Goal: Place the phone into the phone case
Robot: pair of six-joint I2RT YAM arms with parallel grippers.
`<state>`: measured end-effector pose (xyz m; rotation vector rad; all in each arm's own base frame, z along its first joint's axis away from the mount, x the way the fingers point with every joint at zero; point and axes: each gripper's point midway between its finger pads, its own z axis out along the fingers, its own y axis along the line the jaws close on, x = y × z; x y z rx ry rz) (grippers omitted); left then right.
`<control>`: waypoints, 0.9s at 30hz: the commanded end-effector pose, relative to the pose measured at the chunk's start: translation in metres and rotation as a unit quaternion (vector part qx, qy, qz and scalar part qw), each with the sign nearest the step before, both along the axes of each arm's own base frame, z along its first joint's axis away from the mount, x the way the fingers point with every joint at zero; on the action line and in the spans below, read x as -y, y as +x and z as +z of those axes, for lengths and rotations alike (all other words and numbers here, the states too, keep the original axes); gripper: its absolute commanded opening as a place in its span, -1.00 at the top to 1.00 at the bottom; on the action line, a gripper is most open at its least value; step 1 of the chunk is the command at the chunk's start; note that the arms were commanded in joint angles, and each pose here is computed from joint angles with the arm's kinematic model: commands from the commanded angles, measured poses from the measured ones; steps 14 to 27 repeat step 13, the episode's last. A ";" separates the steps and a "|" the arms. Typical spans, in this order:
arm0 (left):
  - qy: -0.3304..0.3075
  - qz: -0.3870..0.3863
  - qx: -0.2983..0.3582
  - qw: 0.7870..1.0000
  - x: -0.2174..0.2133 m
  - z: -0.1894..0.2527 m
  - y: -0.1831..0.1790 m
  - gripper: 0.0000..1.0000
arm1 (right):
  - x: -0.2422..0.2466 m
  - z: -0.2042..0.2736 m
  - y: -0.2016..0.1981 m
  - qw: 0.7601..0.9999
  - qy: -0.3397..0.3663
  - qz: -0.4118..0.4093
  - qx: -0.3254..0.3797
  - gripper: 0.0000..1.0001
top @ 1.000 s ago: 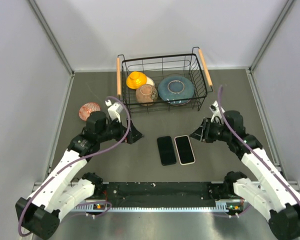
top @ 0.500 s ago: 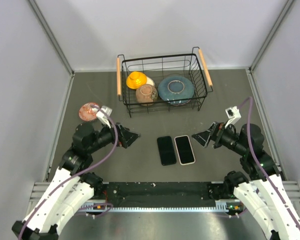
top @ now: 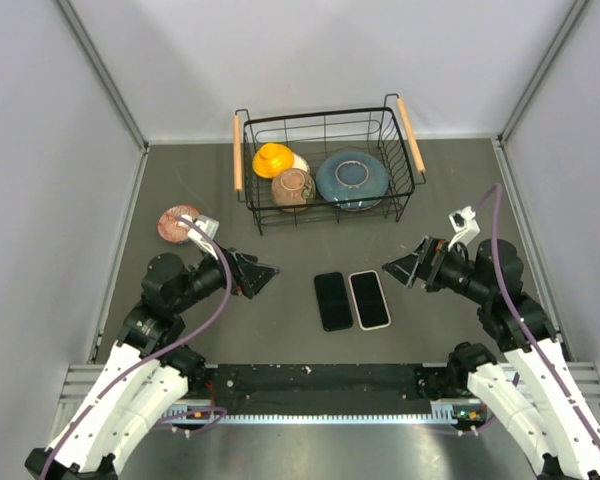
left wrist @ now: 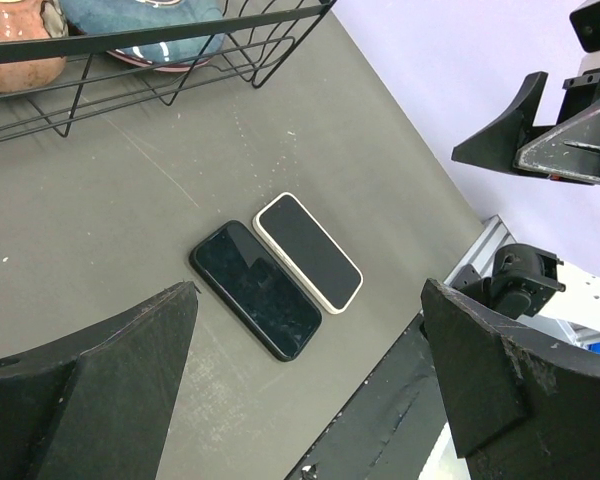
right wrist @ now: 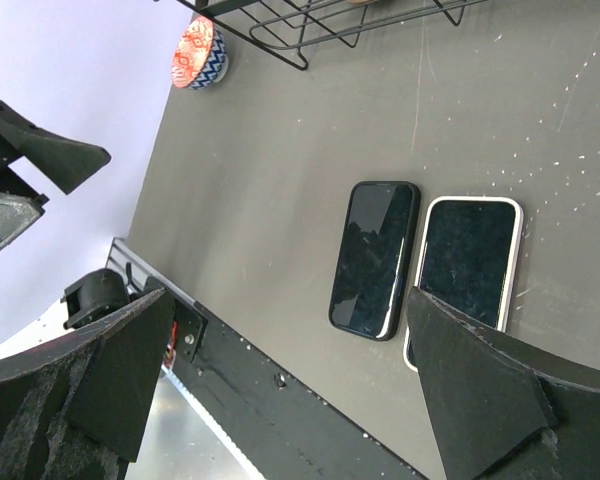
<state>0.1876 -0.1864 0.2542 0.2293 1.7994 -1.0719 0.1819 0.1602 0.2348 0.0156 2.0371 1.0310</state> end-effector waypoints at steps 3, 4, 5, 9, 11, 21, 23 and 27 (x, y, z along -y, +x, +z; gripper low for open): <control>-0.013 -0.003 0.034 0.999 0.001 0.019 0.002 -0.98 | -0.004 0.025 0.002 1.000 0.014 0.009 0.026 -0.97; -0.014 -0.005 0.032 0.999 0.002 0.019 0.002 -0.98 | -0.004 0.027 0.002 0.999 0.013 0.010 0.029 -0.97; -0.015 -0.005 0.032 0.999 0.002 0.018 0.002 -0.98 | -0.004 0.029 0.003 0.999 0.013 0.008 0.033 -0.98; -0.017 -0.009 0.033 0.999 0.003 0.021 0.002 -0.98 | -0.005 0.031 0.002 0.999 0.012 0.014 0.038 -0.97; -0.015 -0.012 0.036 0.999 0.003 0.025 0.000 -0.98 | -0.006 0.028 0.005 0.999 0.011 0.013 0.035 -0.98; -0.013 -0.010 0.039 0.999 0.003 0.025 0.001 -0.98 | -0.007 0.028 0.007 0.999 0.012 0.014 0.029 -0.97; -0.013 -0.010 0.039 0.999 0.003 0.025 0.001 -0.98 | -0.007 0.028 0.007 0.999 0.012 0.014 0.029 -0.97; -0.013 -0.010 0.039 0.999 0.003 0.025 0.001 -0.98 | -0.007 0.028 0.007 0.999 0.012 0.014 0.029 -0.97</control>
